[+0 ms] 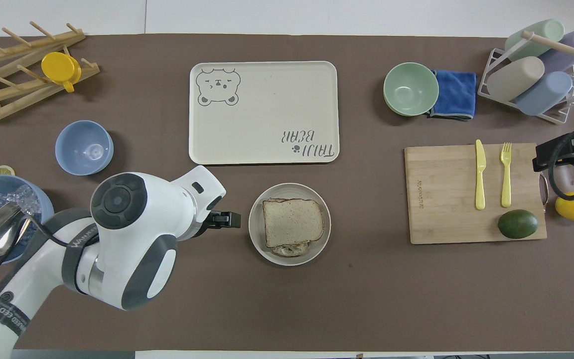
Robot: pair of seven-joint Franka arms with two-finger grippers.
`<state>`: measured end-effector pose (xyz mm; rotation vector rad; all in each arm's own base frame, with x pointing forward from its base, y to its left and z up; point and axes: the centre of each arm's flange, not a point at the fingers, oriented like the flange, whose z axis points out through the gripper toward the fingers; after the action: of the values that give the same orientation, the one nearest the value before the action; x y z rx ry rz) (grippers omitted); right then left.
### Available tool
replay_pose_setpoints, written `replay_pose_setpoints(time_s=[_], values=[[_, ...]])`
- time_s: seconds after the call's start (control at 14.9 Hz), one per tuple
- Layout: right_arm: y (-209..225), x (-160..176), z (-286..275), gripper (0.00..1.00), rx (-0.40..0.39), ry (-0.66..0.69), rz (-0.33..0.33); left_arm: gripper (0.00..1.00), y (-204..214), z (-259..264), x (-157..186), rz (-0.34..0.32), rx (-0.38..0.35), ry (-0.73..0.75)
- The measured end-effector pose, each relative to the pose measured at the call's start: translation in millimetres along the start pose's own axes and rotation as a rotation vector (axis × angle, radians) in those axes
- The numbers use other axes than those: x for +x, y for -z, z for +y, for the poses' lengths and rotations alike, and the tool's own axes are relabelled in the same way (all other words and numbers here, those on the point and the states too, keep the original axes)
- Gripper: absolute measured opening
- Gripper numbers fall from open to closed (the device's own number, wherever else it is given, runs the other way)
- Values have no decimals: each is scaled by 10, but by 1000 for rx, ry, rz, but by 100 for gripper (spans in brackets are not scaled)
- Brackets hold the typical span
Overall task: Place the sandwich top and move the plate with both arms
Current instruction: 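Reach the left gripper toward the rim of the white plate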
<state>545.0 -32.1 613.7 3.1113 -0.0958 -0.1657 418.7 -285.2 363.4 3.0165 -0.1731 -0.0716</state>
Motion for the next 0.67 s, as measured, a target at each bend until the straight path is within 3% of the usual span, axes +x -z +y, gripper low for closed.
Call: replay_pose_setpoints(time_s=[0.2, 0.67], values=[[8, 1, -37, 100, 0, 7, 3, 100, -198, 33, -51, -17, 8, 7], [8, 1, -16, 100, 0, 3, 3, 87, -480, 292, -70, 23, -11, 55]])
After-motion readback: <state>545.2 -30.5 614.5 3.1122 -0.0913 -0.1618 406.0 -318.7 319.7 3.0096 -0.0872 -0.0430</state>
